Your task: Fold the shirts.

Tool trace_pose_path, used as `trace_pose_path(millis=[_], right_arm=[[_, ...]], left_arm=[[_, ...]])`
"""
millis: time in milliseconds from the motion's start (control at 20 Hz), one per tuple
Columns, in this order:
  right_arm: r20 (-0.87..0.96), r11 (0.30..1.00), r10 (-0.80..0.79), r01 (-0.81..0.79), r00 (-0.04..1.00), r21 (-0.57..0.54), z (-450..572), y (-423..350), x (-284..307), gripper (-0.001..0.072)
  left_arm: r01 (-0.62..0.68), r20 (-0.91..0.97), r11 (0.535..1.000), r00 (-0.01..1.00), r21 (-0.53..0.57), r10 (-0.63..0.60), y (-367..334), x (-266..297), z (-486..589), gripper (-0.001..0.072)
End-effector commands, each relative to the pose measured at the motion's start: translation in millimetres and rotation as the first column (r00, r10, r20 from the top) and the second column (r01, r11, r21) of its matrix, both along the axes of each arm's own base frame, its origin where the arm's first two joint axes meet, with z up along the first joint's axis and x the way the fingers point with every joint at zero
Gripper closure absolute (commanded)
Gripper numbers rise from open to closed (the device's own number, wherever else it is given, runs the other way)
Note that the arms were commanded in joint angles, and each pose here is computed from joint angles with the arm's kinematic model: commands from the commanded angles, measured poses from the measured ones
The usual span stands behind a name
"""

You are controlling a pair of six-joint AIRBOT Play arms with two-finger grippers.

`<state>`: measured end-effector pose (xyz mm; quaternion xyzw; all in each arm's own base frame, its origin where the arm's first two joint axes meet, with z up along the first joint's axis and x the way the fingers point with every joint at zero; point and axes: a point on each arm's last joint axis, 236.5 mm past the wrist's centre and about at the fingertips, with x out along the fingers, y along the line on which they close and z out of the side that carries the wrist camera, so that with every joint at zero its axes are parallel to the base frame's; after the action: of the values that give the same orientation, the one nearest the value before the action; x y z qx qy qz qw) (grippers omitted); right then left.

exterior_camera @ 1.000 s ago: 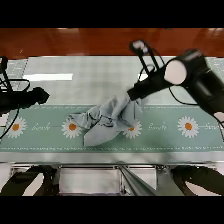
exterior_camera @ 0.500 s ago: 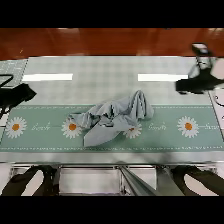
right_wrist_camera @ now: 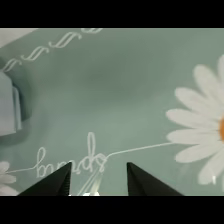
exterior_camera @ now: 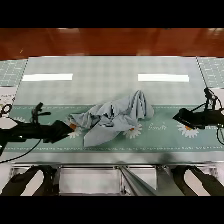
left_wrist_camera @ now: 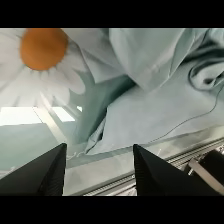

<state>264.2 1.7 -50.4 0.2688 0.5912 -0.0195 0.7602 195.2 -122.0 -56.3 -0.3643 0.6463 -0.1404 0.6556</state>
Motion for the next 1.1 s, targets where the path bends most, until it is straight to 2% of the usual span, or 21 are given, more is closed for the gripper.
trace_pose_path(millis=[0, 200, 500, 550, 600, 750, 1050], right_arm=[[0.035, 0.996, 0.001, -0.004, 0.999, 0.086, -1.4, 17.1, -0.2, 0.0307], [0.028, 0.995, 0.004, -0.007, 1.0, 0.095, -1.1, 19.3, -1.9, 0.031], [0.051, 0.993, -0.017, 0.011, 0.999, 0.119, 2.9, 22.6, 4.7, 0.031], [0.066, 0.993, -0.016, 0.008, 0.998, 0.118, 3.9, 24.9, 8.4, 0.031], [0.08, 0.993, -0.003, -0.006, 0.997, 0.121, 4.3, 31.9, 12.8, 0.031], [0.085, 0.987, 0.043, -0.055, 0.995, 0.149, -7.0, 61.8, 27.7, 0.031], [-0.052, 0.956, 0.225, -0.21, 0.973, 0.206, -36.8, 99.5, 57.1, 0.031]], left_arm=[[0.051, 0.007, 0.999, 0.999, 0.013, -0.051, -25.3, -9.3, -21.9, 0.0199], [0.136, -0.061, 0.991, 0.989, 0.001, -0.135, -57.3, -24.8, -41.6, 0.0199], [0.161, -0.102, 0.987, 0.981, -0.029, -0.163, -91.7, -34.5, -58.7, 0.0207], [0.187, -0.078, 0.982, 0.979, -0.033, -0.189, -92.8, -34.6, -57.9, 0.0426], [0.202, -0.063, 0.979, 0.977, -0.033, -0.204, -93.2, -33.9, -57.0, 0.0695], [0.221, -0.017, 0.975, 0.975, -0.034, -0.222, -96.5, -23.3, -49.6, 0.069], [0.218, 0.04, 0.976, 0.975, -0.031, -0.216, -97.7, -2.2, -37.3, 0.069]])
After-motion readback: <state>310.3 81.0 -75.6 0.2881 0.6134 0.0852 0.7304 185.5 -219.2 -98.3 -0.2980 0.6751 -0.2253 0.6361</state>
